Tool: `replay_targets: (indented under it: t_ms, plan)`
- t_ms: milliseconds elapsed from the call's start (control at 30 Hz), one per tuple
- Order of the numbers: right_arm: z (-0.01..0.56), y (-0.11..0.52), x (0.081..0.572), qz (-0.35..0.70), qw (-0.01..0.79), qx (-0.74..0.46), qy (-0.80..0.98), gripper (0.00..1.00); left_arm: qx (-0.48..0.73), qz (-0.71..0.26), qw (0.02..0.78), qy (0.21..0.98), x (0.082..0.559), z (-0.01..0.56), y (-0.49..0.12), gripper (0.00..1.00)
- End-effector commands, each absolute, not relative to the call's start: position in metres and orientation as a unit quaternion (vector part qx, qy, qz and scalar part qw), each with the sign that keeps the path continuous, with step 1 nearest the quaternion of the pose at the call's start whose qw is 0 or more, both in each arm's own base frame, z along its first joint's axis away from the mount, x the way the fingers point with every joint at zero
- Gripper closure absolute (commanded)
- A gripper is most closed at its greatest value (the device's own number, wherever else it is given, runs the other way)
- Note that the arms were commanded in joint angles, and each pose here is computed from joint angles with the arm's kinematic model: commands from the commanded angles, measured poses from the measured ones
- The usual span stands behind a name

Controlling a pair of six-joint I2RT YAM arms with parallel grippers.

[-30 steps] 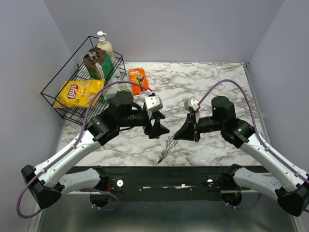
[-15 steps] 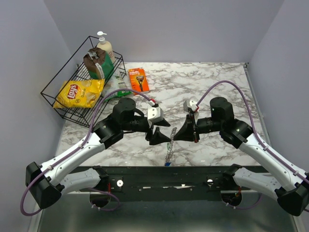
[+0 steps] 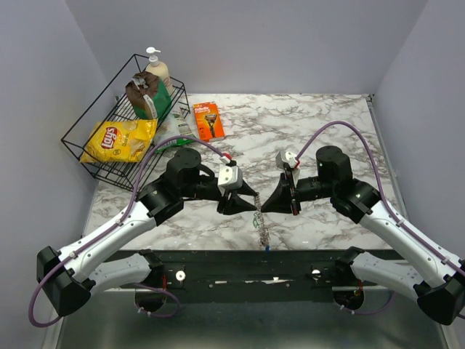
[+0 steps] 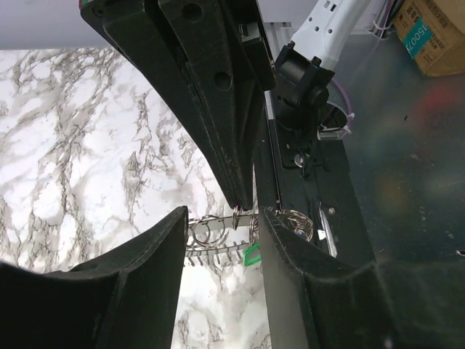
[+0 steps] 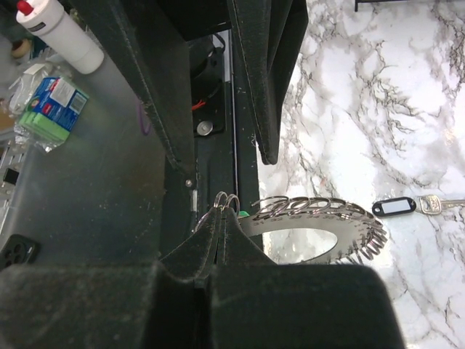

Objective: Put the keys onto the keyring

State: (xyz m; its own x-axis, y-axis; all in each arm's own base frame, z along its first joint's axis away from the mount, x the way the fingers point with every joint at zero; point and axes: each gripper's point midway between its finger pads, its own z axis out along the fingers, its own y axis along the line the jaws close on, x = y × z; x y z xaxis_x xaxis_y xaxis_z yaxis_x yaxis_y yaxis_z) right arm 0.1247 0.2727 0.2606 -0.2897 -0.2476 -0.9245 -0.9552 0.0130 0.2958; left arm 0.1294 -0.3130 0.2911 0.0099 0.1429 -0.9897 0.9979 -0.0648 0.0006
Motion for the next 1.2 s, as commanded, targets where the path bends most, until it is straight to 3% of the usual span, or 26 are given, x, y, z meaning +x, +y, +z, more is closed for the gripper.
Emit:
replay_targets:
  t_ms: [0, 500, 1167]
  plan:
    - [0.277, 0.274, 0.116, 0.525, 0.358, -0.499, 0.590, 0.99, 0.560, -0.478, 0.450, 0.505, 0.131, 0.294, -0.316, 0.51]
    - [0.283, 0.273, 0.114, 0.525, 0.365, -0.500, 0.584, 0.99, 0.564, -0.491, 0.426, 0.510, 0.131, 0.282, -0.323, 0.60]
    - [0.286, 0.273, 0.115, 0.522, 0.371, -0.500, 0.583, 0.99, 0.563, -0.506, 0.417, 0.503, 0.120, 0.275, -0.318, 0.62]
